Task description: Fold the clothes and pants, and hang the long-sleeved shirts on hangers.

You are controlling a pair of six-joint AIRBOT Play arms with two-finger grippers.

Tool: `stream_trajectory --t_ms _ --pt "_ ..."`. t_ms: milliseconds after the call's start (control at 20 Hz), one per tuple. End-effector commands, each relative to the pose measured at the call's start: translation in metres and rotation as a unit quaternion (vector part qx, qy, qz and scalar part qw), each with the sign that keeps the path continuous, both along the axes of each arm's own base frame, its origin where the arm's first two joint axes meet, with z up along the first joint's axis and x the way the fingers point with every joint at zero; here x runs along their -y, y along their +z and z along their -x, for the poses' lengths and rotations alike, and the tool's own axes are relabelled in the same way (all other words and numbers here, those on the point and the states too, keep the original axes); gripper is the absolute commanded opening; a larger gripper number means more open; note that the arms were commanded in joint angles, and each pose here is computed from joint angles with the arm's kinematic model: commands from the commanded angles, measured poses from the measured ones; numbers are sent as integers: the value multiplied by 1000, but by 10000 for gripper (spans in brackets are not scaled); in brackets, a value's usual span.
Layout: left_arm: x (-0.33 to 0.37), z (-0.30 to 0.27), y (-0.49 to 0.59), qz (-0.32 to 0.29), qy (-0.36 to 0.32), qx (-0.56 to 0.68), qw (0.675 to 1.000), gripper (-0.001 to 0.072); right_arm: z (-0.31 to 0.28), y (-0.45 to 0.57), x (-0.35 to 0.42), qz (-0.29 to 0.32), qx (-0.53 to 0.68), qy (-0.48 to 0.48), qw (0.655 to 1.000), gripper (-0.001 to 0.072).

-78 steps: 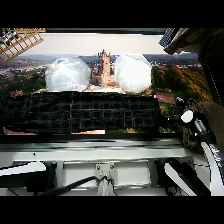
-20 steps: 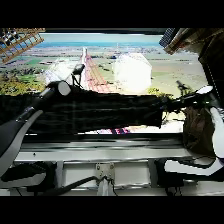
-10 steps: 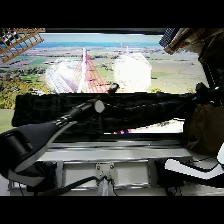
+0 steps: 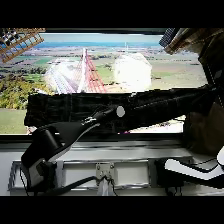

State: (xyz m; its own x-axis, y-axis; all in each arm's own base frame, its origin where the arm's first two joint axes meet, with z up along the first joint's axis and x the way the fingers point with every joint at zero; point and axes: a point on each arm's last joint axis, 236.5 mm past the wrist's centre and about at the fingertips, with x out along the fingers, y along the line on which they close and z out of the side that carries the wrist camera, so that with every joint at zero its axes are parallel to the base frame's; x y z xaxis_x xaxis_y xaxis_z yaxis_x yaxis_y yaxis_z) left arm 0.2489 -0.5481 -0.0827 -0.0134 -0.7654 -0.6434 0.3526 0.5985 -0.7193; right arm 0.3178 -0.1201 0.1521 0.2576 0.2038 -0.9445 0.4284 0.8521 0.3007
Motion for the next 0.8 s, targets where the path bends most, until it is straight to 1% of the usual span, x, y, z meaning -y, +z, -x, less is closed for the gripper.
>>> stream_trajectory --t_ms 0,150,300,450,500,600,700,750 --pt "19 16 -17 14 -12 -54 998 10 -15 27 -26 -2 36 22 999 13" --pt "29 18 -11 44 3 -96 994 10 -24 28 -60 11 28 57 998 13" --pt "26 32 11 71 -52 -107 990 10 -26 20 -75 56 6 90 994 14" --pt "0 33 27 68 -112 -104 986 9 -29 19 -98 58 7 125 990 14" --pt "-16 22 34 67 -122 -92 986 9 -29 19 -106 58 7 135 989 14" --pt "-53 -14 55 72 -118 -62 989 9 -29 19 -125 56 8 156 986 14" --pt "-110 -60 75 67 -82 -32 994 8 -28 19 -148 53 7 176 983 14" --pt "-145 -82 85 64 -52 -21 996 8 -27 19 -160 51 7 187 981 14"
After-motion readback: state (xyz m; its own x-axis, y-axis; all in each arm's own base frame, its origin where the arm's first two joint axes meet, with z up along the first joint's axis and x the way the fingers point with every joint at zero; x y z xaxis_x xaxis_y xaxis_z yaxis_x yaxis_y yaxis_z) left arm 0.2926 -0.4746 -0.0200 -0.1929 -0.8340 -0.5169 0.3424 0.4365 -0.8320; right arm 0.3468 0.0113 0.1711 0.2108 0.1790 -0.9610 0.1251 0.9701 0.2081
